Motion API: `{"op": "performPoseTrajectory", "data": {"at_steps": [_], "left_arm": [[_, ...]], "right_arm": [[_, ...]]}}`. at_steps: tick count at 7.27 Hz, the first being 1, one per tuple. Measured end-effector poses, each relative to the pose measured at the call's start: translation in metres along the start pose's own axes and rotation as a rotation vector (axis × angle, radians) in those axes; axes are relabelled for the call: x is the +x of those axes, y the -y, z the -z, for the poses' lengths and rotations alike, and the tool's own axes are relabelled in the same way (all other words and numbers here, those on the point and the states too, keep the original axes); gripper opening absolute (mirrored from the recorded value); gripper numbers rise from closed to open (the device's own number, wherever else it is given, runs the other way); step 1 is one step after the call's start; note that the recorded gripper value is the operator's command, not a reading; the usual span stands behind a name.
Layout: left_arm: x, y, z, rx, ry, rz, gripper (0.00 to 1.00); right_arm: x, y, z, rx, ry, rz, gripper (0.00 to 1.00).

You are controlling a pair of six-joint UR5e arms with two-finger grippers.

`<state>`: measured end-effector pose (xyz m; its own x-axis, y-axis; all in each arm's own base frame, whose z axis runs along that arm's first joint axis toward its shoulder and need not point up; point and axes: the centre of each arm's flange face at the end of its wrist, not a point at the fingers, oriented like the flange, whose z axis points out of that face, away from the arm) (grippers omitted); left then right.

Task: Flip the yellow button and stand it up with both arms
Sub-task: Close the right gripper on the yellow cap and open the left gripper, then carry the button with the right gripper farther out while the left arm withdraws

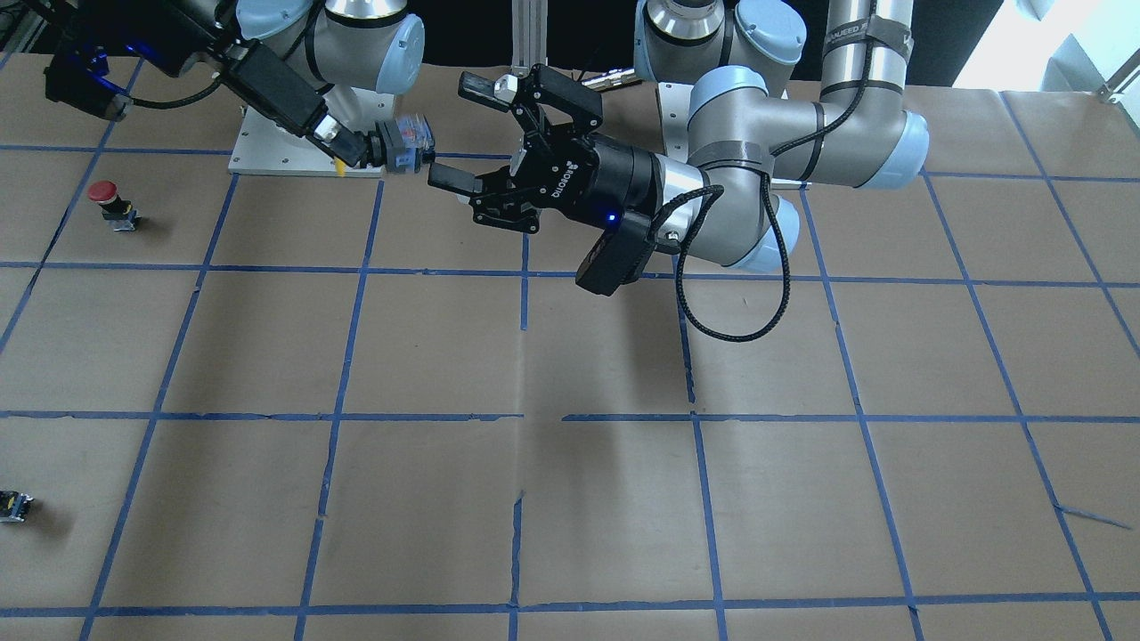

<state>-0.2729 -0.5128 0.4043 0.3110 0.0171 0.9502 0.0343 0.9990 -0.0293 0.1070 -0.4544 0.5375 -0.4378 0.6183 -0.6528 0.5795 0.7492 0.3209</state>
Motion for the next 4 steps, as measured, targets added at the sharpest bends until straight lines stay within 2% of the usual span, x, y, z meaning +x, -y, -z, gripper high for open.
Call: {"op": "performPoseTrajectory", "data": {"at_steps": [1,2,3,4], "left_arm": [[0.03,0.018,-0.002,-0.013,0.083,0.053,1.0],[0.06,0.032,-0.005,-0.01,0.205,0.08,1.0],[0.085,0.044,-0.006,0.026,0.381,0.08,1.0],[0.111,0.053,-0.007,0.092,0.547,0.063,1.0]], "right_arm": [[0.003,0.006,0.006,0.031,-0.021,0.035,0.09],[0.006,0.012,0.012,0.054,-0.036,0.06,0.09],[0.012,0.021,0.017,0.076,-0.057,0.1,0.09],[0.024,0.033,0.023,0.097,-0.1,0.175,0.09]]}}
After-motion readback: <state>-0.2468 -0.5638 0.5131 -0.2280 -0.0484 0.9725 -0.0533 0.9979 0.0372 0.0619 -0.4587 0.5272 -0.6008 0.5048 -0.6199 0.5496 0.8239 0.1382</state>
